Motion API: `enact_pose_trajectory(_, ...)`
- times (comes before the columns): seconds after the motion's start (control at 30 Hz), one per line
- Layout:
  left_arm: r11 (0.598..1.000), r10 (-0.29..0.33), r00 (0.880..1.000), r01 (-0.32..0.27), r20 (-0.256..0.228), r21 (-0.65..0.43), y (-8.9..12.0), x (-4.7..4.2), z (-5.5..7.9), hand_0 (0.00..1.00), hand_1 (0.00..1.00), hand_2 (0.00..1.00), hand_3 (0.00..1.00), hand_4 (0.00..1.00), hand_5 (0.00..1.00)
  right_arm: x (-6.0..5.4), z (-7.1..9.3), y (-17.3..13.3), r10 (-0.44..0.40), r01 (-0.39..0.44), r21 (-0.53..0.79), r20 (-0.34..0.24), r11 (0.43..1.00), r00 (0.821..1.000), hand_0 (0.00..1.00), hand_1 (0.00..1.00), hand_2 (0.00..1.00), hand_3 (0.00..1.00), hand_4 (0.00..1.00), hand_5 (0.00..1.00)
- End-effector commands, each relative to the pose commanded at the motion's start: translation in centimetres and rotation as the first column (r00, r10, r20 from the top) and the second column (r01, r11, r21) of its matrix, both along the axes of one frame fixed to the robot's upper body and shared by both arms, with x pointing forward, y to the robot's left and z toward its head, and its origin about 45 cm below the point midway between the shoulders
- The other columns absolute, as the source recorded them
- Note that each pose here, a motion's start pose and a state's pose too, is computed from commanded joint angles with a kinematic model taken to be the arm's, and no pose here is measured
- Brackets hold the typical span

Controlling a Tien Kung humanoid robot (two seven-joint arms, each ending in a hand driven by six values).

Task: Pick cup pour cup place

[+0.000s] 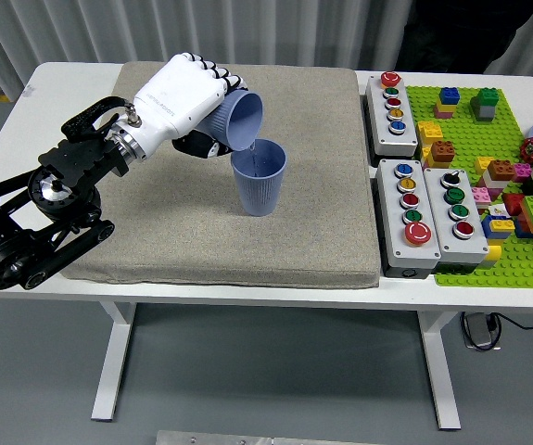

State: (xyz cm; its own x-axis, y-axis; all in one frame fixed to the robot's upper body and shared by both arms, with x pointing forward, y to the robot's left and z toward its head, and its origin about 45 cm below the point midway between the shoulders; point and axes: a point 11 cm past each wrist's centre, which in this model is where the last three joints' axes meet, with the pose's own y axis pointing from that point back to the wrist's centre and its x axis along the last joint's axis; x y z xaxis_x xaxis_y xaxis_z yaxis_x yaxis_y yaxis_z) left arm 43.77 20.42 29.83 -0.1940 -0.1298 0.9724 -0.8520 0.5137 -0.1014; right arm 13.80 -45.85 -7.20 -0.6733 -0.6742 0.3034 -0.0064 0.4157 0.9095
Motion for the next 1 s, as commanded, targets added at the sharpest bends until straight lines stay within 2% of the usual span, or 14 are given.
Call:
enact_pose_trajectory(0.2, 1.000, 0.005, 1.000, -0.005, 0.006, 0.005, 0.1, 0.05, 0.1, 0.412, 0.411, 0.476, 0.515, 0.777, 0.214, 0.1, 0.0, 0.0, -0.001, 0.001, 0.001, 0.002, 1.000, 1.000, 0.685, 0.633, 0.587, 0.566, 0.002, 0.109)
enact_pose_trajectory(0.57, 1.000, -0.001, 0.999, 0.000, 0.035, 0.030, -0.2, -0.05, 1.0, 0.411, 0.412, 0.474, 0.514, 0.779, 0.223, 0.5, 0.2, -0.1, -0.006, 0.006, -0.002, 0.013, 1.000, 1.000, 0.685, 0.633, 0.587, 0.567, 0.002, 0.108)
enact_pose_trajectory(1.0, 0.998, -0.011, 0.999, 0.009, 0.032, 0.068, -0.6, -0.08, 0.7, 0.416, 0.413, 0.475, 0.513, 0.775, 0.220, 0.5, 0.2, -0.1, -0.008, 0.008, 0.000, 0.013, 1.000, 1.000, 0.685, 0.633, 0.587, 0.566, 0.002, 0.109)
